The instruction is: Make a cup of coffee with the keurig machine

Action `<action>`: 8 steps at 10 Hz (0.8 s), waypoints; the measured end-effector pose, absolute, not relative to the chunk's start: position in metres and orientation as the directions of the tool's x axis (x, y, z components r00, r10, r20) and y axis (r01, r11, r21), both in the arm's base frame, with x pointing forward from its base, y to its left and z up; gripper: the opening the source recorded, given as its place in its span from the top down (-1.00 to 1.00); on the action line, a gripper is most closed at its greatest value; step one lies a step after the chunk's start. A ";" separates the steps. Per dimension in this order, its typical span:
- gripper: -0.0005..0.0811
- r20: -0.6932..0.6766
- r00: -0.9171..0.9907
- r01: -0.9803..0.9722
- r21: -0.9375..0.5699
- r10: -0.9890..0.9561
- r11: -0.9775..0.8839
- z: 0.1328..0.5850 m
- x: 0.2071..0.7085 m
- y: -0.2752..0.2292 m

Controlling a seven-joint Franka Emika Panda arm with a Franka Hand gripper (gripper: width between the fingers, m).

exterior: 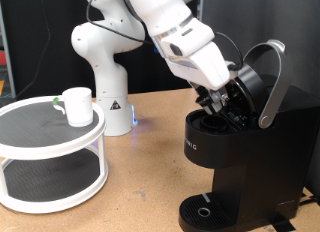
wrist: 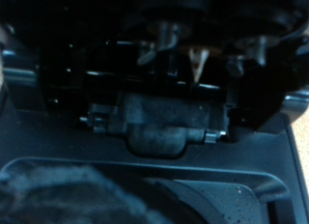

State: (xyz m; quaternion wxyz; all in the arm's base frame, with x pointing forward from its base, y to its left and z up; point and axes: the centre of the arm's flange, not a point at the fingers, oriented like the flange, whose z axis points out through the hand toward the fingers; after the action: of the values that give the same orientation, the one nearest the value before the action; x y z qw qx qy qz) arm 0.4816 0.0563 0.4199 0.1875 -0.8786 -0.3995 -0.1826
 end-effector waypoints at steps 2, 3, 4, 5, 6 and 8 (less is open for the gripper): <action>-0.18 0.460 0.612 0.773 -0.176 0.643 -0.610 0.411 0.484 0.063; -0.18 0.459 0.611 0.772 -0.167 0.645 -0.613 0.410 0.486 0.064; -0.18 0.457 0.610 0.773 -0.164 0.647 -0.613 0.409 0.487 0.065; -0.18 0.452 0.609 0.774 -0.160 0.652 -0.612 0.408 0.488 0.065; -0.18 0.446 0.611 0.773 -0.158 0.654 -0.615 0.407 0.490 0.064; -0.18 0.433 0.610 0.774 -0.150 0.663 -0.615 0.406 0.492 0.063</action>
State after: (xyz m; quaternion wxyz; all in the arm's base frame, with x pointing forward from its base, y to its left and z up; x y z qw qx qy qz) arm 0.4917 0.0631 0.4056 0.1634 -0.8823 -0.4074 -0.1702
